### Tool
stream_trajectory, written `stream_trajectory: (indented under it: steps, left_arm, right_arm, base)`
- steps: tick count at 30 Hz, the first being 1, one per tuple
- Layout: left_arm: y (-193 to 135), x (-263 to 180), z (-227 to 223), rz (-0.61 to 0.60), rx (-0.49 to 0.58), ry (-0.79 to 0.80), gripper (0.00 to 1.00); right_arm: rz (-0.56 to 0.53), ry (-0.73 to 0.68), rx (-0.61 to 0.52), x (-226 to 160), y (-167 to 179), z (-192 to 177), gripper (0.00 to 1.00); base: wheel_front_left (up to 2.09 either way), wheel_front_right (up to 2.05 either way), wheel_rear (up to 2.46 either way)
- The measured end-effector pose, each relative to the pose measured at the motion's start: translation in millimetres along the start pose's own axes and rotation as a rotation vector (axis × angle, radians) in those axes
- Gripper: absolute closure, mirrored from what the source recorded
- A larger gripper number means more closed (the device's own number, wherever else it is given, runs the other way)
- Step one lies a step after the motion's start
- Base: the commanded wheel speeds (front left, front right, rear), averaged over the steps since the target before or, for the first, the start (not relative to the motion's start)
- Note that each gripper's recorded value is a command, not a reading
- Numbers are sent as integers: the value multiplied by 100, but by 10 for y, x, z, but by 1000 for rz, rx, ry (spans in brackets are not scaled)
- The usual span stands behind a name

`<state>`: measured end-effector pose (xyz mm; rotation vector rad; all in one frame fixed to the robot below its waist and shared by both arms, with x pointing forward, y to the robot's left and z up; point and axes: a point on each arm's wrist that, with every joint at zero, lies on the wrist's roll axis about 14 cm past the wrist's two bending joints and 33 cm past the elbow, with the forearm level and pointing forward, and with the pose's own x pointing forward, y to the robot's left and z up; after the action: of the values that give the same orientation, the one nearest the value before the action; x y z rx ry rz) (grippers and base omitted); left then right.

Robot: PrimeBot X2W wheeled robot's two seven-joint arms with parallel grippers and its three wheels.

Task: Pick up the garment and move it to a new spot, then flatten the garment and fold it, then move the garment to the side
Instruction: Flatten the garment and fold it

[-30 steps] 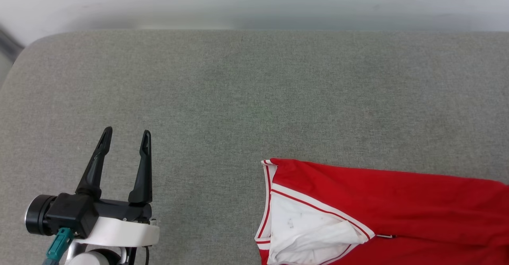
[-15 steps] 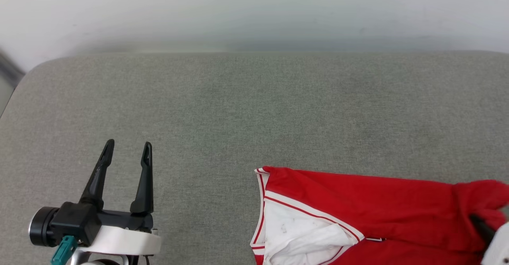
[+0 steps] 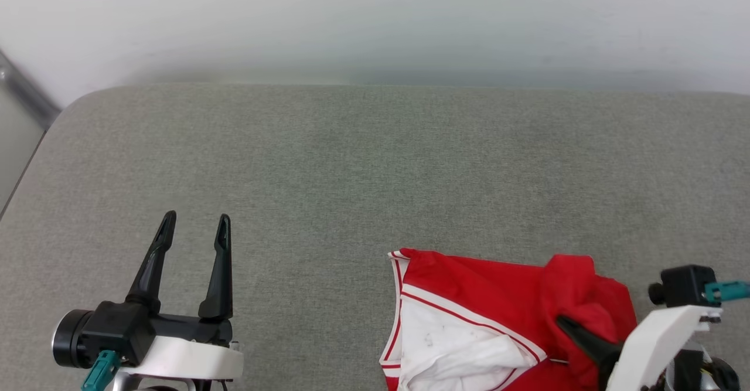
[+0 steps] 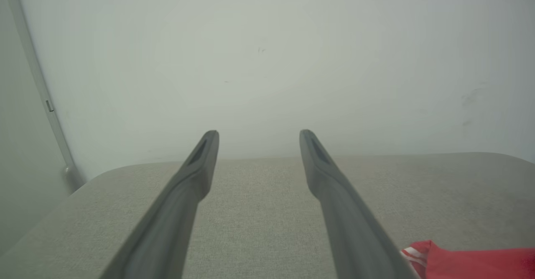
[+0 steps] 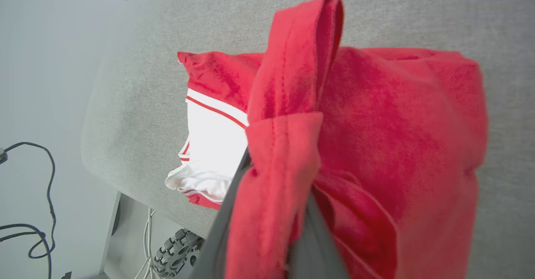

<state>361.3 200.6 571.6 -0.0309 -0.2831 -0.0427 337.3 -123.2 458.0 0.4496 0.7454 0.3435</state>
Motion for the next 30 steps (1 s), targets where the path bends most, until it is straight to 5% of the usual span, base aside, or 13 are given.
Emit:
stream_trajectory:
  steps: [8, 20, 21, 22, 30]
  left_arm:
    - [78, -67, 4, 25, 6, 6, 0]
    - [193, -143, -7, 62, 19, 18, 0]
    - [194, -145, -10, 62, 19, 19, 0]
    - [198, -147, -11, 64, 19, 19, 0]
    - [188, -136, -5, 59, 18, 16, 0]
  right_arm:
    - [227, 11, 80, 283, 532, -48, 100]
    - [311, 95, 78, 662, 875, -370, 100]
    - [313, 104, 63, 682, 902, -396, 44]
    - [317, 104, 53, 694, 928, -409, 0]
    - [418, 110, 13, 627, 1278, -442, 0]
  base:
    - [0, 0, 0]
    - [0, 0, 0]
    - [0, 0, 0]
    - [0, 0, 0]
    - [0, 0, 0]
